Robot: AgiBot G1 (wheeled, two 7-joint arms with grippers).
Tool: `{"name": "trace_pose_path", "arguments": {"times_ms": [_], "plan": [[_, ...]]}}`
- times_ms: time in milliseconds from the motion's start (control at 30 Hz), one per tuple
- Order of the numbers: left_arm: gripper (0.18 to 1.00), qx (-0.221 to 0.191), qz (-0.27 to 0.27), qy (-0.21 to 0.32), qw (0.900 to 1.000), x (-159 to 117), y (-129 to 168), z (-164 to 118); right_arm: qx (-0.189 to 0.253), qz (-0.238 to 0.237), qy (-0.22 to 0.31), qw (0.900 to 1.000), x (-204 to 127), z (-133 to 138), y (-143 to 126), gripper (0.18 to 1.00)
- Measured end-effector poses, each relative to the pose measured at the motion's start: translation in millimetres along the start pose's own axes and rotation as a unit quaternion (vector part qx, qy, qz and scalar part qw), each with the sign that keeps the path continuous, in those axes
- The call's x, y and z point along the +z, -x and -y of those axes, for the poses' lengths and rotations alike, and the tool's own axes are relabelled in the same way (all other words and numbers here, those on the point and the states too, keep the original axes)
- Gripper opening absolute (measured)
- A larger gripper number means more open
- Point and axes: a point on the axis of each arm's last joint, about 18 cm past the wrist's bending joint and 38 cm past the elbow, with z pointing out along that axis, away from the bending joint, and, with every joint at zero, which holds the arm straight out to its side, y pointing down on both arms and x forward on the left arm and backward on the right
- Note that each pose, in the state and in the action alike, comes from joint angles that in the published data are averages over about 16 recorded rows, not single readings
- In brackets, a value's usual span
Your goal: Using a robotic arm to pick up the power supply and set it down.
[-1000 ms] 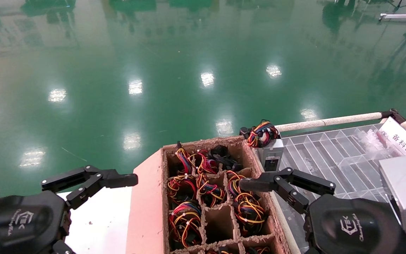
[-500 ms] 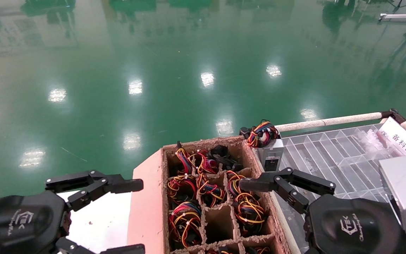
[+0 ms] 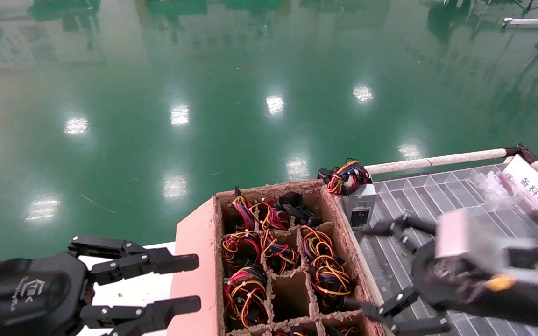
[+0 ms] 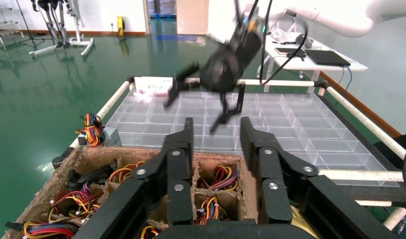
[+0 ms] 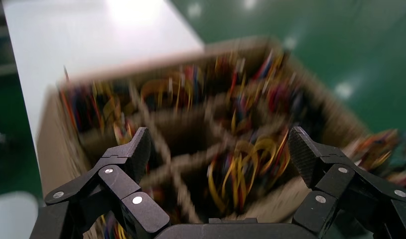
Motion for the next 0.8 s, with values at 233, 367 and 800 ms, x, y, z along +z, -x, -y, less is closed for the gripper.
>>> {"name": "trace_pose_path", "arguments": {"times_ms": [233, 367, 800], "plan": [[0.381, 0.000, 0.000, 0.000, 1.0000, 0.0, 0.0, 0.0, -0.011, 0.007, 0.075, 0.997, 33.2, -24.9, -14.0, 0.999], [0.310, 0.000, 0.000, 0.000, 1.0000, 0.0, 0.0, 0.0, -0.017, 0.014, 0.097, 0.995, 51.0, -32.4, -21.9, 0.990], [0.203, 0.000, 0.000, 0.000, 1.0000, 0.0, 0.0, 0.0, -0.030, 0.024, 0.117, 0.992, 80.1, -43.8, -37.6, 0.877]]}}
